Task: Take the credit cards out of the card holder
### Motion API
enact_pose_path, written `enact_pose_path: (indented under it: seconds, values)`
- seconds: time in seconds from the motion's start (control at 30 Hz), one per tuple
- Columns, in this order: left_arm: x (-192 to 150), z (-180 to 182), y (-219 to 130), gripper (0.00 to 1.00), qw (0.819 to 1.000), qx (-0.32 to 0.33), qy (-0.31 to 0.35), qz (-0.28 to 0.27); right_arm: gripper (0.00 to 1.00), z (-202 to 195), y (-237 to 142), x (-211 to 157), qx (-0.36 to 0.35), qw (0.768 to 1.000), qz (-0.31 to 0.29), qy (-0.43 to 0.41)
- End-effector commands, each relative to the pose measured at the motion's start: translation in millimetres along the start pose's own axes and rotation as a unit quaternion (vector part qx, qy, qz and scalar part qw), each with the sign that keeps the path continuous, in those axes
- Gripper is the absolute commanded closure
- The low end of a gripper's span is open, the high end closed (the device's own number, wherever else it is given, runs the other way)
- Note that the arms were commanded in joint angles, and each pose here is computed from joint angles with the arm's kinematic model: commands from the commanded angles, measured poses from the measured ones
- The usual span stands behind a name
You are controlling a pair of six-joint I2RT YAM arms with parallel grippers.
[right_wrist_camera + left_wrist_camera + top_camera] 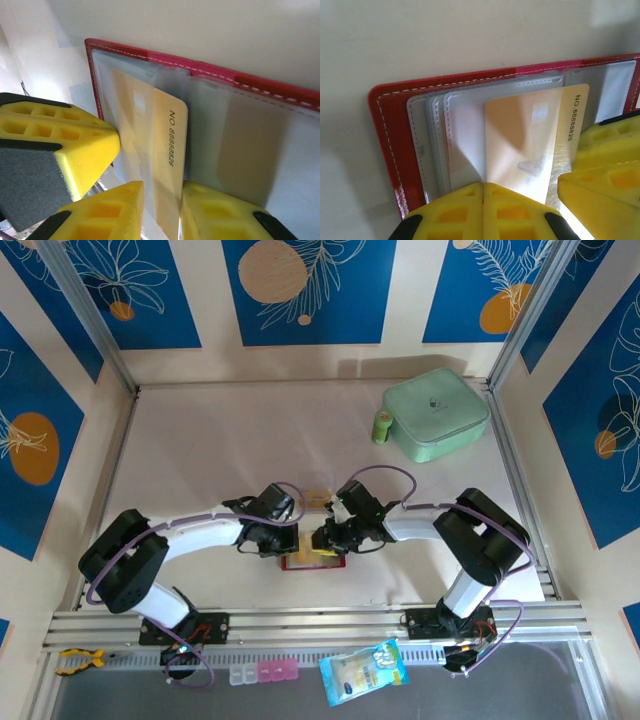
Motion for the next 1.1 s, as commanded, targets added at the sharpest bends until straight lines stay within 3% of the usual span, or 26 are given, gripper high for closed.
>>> enact_pose_path:
  seconds: [0.0,0.53,1.07]
  values:
    - [-2.6,10.4,7.2,0.98,0.999,0.032,0.0,0.008,0.76,8.0,-6.9,-0.6,0.017,1.0,-0.005,-0.002]
    - [-2.9,11.5,7.6,0.98,0.999,0.033,-0.001,0.008,0.93,2.1,-12.9,-1.0,0.002,1.0,-0.012,-0.002]
    - [-3.1,12.2,6.8,0.98,0.999,0.035,-0.004,0.008,0.95,-10.2,-41.5,-8.2,-0.046,0.999,-0.022,-0.006]
Point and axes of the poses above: each hand's point on the last joint's axis, 136 mm out from that joint toward the fingers, its own y axis out along the fingers, its own z axis along the line the jaws close on, x = y × z, the point moved 7 cm from there along -y, back along the fingers, and after that the axes turned 15 degrees about -y, right-handed, at the moved point
